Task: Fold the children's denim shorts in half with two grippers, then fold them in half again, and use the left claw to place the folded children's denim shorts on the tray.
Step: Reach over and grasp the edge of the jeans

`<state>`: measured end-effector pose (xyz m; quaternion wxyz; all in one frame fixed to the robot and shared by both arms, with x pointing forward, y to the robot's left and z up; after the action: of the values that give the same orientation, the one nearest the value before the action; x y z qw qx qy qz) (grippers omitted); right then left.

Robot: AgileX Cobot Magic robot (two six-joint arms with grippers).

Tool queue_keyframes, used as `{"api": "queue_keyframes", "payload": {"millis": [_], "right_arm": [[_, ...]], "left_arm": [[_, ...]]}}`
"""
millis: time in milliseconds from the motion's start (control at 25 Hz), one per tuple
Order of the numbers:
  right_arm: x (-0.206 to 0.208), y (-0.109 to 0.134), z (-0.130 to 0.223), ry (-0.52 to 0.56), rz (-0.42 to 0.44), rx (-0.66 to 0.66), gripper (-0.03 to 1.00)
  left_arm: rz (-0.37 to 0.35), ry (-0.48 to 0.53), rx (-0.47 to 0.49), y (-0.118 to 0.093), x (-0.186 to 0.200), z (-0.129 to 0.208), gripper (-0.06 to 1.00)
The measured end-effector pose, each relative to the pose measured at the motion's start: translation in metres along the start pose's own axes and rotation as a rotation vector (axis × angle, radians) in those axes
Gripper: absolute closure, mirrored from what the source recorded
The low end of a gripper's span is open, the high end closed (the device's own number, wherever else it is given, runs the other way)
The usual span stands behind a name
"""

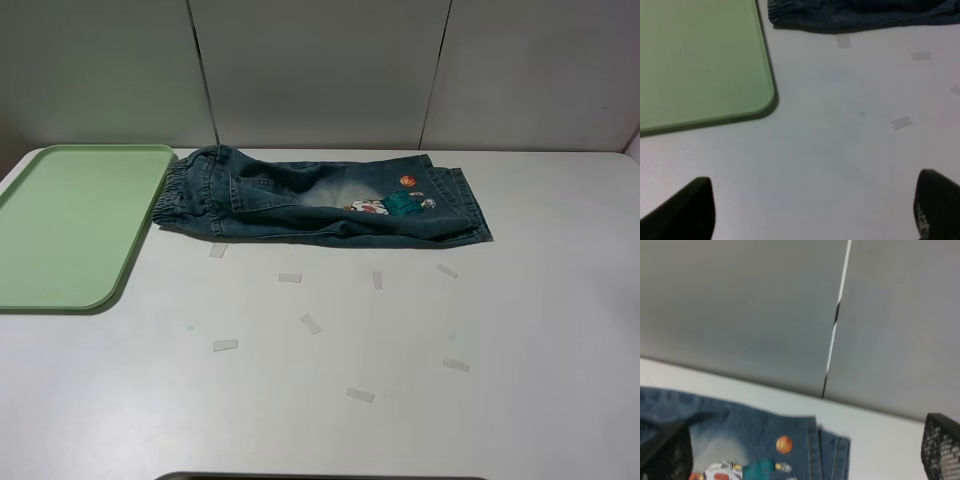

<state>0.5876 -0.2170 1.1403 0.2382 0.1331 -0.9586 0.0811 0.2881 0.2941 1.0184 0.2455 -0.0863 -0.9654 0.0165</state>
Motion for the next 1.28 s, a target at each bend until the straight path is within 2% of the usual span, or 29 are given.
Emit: {"api": "queue_keyframes", "payload": {"millis": [320,520,680,1080,1280], "right_arm": [[-0.096,-0.015,0.06,0.241,-0.048,-0.115,0.27],[-0.132,-0.035,0.094,0.368,-0.037,-0.19,0.27],[-0.155,-0.043,0.121,0.455,-0.046,-0.255,0.27],[-0.205,-0.045,0.17,0.613,-0.089,-0.277,0.27],[-0.227,-0.046,0.182,0.641,-0.098,-0.281,0.27]], "left_arm": [[0.0,0.0,0.0,0.0,0.0,0.0,0.15],[0.0,0.0,0.0,0.0,0.0,0.0,0.15],[0.0,0.0,0.0,0.0,0.0,0.0,0.15],[-0.001,0.0,0.0,0.0,0.0,0.0,0.15],[-0.001,0.0,0.0,0.0,0.0,0.0,0.15]]}}
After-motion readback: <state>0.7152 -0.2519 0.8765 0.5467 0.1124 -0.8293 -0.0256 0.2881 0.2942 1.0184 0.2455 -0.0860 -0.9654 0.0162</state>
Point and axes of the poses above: a point on each arm's last joint axis where the gripper is mounted, x pointing back along that axis away from the gripper, y along the wrist's bending axis when the last joint is at zero, z = x × y, the point moved 6 cm from there along -x, pointing out along that axis toward the gripper, and after that the axes turned 2 degrees about x, right-handed, at the moved point
